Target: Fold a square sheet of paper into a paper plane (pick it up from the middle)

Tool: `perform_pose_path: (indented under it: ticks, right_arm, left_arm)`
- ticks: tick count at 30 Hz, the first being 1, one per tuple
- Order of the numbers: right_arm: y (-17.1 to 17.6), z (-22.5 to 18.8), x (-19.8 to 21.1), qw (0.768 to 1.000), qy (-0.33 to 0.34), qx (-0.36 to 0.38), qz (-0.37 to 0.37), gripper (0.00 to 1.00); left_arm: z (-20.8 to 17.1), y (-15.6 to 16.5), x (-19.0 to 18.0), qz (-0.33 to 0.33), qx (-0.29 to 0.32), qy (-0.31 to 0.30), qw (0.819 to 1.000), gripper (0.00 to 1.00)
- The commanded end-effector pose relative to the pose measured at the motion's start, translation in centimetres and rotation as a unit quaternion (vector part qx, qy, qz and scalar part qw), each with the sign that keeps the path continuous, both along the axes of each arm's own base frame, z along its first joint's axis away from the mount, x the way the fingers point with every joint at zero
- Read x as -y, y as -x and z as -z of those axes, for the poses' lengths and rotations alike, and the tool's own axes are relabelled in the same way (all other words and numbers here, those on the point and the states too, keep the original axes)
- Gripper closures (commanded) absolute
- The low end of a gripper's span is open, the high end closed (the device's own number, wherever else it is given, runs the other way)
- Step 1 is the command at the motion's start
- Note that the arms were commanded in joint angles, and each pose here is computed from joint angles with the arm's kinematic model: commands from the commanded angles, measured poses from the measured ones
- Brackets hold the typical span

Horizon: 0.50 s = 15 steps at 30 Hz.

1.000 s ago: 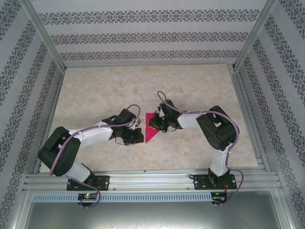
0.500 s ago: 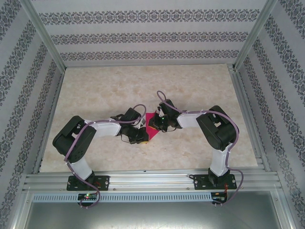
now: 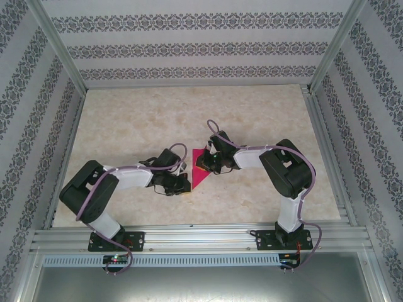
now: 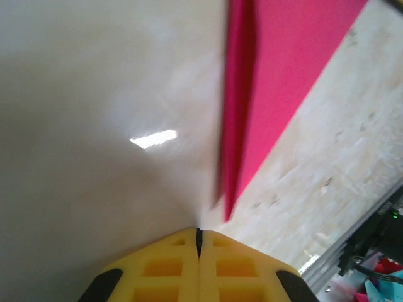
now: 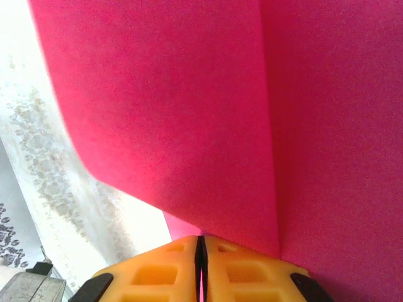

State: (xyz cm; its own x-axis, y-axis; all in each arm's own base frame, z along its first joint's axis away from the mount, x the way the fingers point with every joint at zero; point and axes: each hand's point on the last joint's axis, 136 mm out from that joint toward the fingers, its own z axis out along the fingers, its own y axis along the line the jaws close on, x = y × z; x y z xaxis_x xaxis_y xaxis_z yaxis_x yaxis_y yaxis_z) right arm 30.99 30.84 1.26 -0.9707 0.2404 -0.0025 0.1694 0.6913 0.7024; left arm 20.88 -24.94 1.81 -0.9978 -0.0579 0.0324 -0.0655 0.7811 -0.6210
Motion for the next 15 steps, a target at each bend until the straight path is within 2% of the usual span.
perform_pose_path:
  ticks: [1,4,7,13,15]
  right_arm:
    - [4.6,6.7,4.0,0.988,0.117,-0.091,0.037,0.86]
    - [5.5,7.0,3.9,0.985,0.124,-0.098,0.074,0.86]
    - [6.0,7.2,2.9,0.984,0.102,-0.098,0.112,0.86]
    - [5.6,6.9,2.6,0.982,0.09,-0.086,0.14,0.86]
    - [5.6,6.7,2.6,0.983,0.091,-0.082,0.136,0.86]
  left_arm:
    - [0.0,1.5,-2.6,-0.019,-0.01,-0.063,0.998,0.96]
    - [-2.3,-0.2,-2.6,-0.041,0.034,-0.053,0.997,0.96]
    - [-4.2,-2.0,-1.9,-0.058,0.067,-0.026,0.996,0.91]
    - [-4.6,-4.3,0.4,-0.056,0.069,0.008,0.996,0.91]
    - [-4.0,-4.9,0.5,-0.06,0.067,0.0,0.996,0.92]
